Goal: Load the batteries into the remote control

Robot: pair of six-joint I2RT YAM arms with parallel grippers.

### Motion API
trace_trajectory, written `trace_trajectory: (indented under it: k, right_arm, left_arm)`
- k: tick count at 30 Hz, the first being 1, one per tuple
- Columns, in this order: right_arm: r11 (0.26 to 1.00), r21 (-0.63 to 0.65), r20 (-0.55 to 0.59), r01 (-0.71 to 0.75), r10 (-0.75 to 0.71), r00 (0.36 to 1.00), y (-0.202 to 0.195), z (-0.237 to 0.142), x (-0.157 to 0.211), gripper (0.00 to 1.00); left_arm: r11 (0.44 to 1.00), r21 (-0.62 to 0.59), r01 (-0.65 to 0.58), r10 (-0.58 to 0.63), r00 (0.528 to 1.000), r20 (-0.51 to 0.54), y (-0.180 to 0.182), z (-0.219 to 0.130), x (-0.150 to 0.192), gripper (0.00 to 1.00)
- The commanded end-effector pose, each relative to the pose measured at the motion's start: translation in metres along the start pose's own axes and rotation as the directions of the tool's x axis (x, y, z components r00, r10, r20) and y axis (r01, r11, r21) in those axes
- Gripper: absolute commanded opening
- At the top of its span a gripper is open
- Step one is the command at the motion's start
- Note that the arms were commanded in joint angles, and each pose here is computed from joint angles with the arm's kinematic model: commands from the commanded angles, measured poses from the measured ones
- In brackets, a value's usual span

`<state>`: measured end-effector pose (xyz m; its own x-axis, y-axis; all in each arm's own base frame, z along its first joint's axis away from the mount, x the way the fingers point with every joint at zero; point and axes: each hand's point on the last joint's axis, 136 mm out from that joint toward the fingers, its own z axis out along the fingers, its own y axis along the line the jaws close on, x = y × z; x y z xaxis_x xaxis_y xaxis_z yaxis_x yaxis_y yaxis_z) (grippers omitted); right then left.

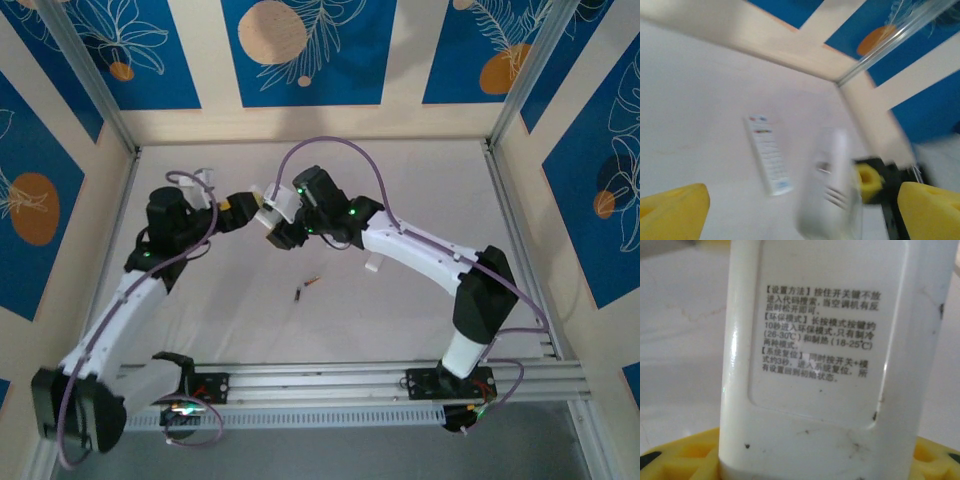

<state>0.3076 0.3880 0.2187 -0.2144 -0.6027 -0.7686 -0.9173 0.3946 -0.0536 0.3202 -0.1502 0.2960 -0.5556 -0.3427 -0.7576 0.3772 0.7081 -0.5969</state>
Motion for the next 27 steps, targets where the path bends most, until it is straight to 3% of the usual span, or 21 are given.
trace_trajectory:
  k: [1,4,7,9,17,24,27]
  right_arm:
    - [0.976,-0.181,-0.096,0.121,-0.14,0.986,0.008,0.025,0.036,0.27]
    - [0.949,-0.257,-0.198,0.185,-0.239,0.951,0.009,0.053,0.065,0.28]
    - [0.931,-0.32,-0.308,0.176,-0.278,0.91,0.005,0.077,0.093,0.31]
    - [0.921,-0.351,-0.346,0.17,-0.297,0.89,0.002,0.091,0.103,0.31]
    - [0.878,-0.407,-0.377,0.252,-0.413,0.829,0.001,0.131,0.129,0.35]
    - [0.86,-0.402,-0.396,0.315,-0.474,0.787,-0.014,0.145,0.144,0.53]
    - [0.854,-0.394,-0.401,0.34,-0.493,0.772,-0.022,0.146,0.146,0.55]
  left_arm:
    - [0.885,-0.203,-0.419,0.425,0.905,-0.015,0.0,-0.057,-0.018,0.98]
    - [0.745,-0.194,-0.638,0.633,0.768,-0.096,0.0,-0.074,-0.003,1.0]
    - [0.63,-0.133,-0.765,0.754,0.644,-0.133,0.007,-0.074,0.022,1.0]
    - [0.585,-0.096,-0.806,0.796,0.593,-0.124,0.01,-0.071,0.037,1.0]
    - [0.575,-0.042,-0.817,0.81,0.576,-0.107,0.021,-0.06,0.064,1.0]
    - [0.575,-0.053,-0.816,0.807,0.577,-0.124,0.028,-0.058,0.068,1.0]
    - [0.568,-0.089,-0.818,0.806,0.575,-0.143,0.035,-0.059,0.065,1.0]
